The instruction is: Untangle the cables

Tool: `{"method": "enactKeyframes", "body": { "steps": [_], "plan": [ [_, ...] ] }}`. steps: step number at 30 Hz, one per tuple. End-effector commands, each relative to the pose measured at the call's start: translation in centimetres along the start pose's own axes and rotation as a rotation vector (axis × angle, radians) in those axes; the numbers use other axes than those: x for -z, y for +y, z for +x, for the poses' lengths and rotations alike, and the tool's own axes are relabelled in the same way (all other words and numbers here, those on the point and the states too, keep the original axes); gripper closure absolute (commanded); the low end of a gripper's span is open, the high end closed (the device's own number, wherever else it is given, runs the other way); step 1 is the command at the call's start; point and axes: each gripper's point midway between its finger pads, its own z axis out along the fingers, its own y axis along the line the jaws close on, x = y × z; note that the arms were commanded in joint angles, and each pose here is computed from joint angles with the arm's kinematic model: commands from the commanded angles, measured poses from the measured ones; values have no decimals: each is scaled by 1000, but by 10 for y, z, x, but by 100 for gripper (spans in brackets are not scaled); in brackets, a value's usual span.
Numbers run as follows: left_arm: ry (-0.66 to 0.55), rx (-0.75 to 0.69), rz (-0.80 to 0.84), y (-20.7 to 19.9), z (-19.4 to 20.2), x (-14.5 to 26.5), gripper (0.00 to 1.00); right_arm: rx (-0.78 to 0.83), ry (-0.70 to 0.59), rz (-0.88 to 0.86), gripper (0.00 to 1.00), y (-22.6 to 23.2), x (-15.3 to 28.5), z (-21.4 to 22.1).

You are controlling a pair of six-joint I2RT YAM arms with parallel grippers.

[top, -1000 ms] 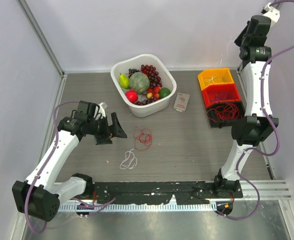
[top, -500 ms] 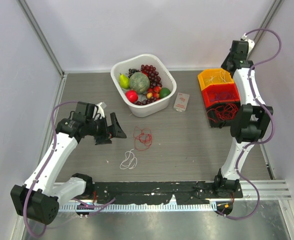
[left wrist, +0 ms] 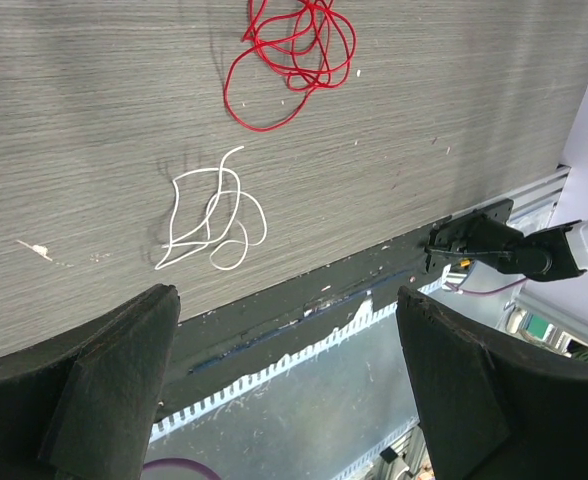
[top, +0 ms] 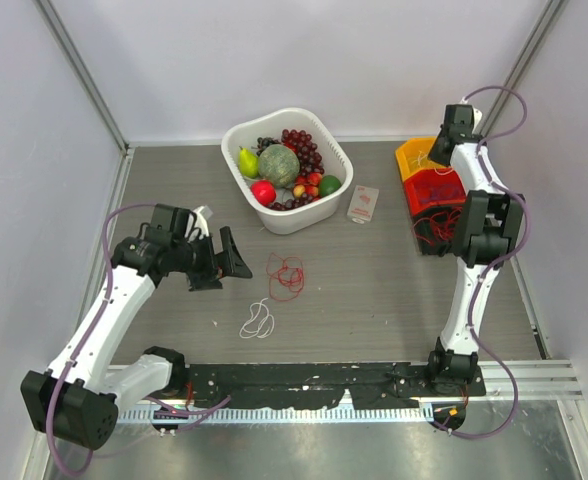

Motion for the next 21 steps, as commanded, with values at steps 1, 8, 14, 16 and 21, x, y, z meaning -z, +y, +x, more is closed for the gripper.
{"method": "enactKeyframes", "body": {
  "steps": [1,8,14,16,21],
  "plan": [
    [-26,-8,29,-7,-1,8,6,33,-32,-14,97,7,-6,-18],
    [-42,9,46,-8,6,14,6,52,-39,-17,76,12,-2,-37],
    [-29,18,72,-12,12,18,6,51,-31,-26,53,15,13,-46],
    [-24,28,71,-10,16,17,6,58,-11,-24,45,16,24,-44],
    [-5,105,41,5,29,6,7,103,-46,-1,35,18,74,-56]
  ]
}}
